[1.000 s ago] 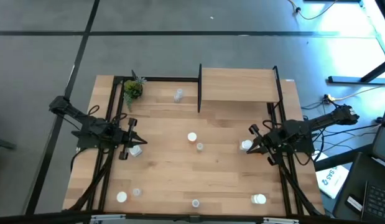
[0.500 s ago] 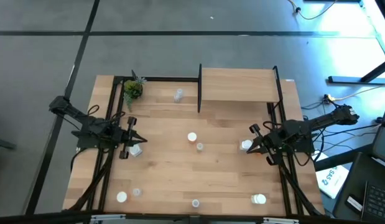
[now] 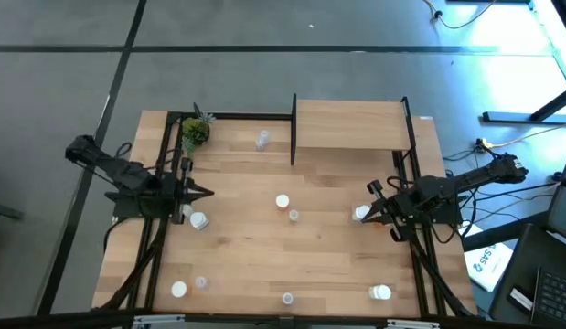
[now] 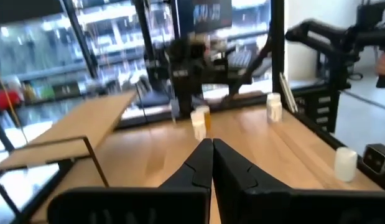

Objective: Pick and place medicine bottles onto shelf by color
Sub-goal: Put the left white pill bottle on the shelf

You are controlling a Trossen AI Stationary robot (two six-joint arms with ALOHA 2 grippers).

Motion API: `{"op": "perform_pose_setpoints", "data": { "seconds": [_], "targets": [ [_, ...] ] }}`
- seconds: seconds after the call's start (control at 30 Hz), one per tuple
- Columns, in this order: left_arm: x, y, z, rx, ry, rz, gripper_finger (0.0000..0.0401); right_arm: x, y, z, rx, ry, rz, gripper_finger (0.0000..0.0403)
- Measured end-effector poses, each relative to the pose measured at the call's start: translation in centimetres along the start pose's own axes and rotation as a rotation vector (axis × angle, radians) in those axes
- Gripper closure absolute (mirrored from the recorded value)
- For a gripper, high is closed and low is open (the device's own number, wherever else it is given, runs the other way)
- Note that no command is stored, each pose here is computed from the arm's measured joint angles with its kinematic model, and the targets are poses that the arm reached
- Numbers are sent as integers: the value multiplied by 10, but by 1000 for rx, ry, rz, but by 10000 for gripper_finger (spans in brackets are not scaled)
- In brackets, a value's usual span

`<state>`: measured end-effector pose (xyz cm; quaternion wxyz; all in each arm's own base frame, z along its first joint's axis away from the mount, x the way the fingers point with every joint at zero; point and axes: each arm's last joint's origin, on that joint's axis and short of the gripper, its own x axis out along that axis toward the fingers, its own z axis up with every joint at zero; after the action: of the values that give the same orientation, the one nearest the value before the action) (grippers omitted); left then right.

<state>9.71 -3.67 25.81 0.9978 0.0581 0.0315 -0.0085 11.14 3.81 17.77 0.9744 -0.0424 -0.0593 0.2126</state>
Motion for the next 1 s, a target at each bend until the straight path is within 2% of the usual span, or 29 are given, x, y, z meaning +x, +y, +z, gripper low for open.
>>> {"op": "perform_pose_setpoints", "data": {
  "seconds": [0.23, 0.53, 0.7, 0.9, 1.0],
  "targets": [
    [19, -7, 34, -133, 252, 21, 401, 2, -3, 10, 48, 43, -59, 384],
    [43, -19, 59, -339, 533, 76, 401, 14, -11, 61, 117, 240, -104, 384],
    [53, -27, 59, -496, 702, 83, 401, 28, -16, 78, 194, 393, -153, 384],
    [56, -34, 47, -696, 939, 138, 401, 51, -20, 84, 284, 510, -173, 384],
    [57, -36, 44, -728, 983, 162, 401, 64, -22, 84, 309, 542, -181, 384]
  ]
}}
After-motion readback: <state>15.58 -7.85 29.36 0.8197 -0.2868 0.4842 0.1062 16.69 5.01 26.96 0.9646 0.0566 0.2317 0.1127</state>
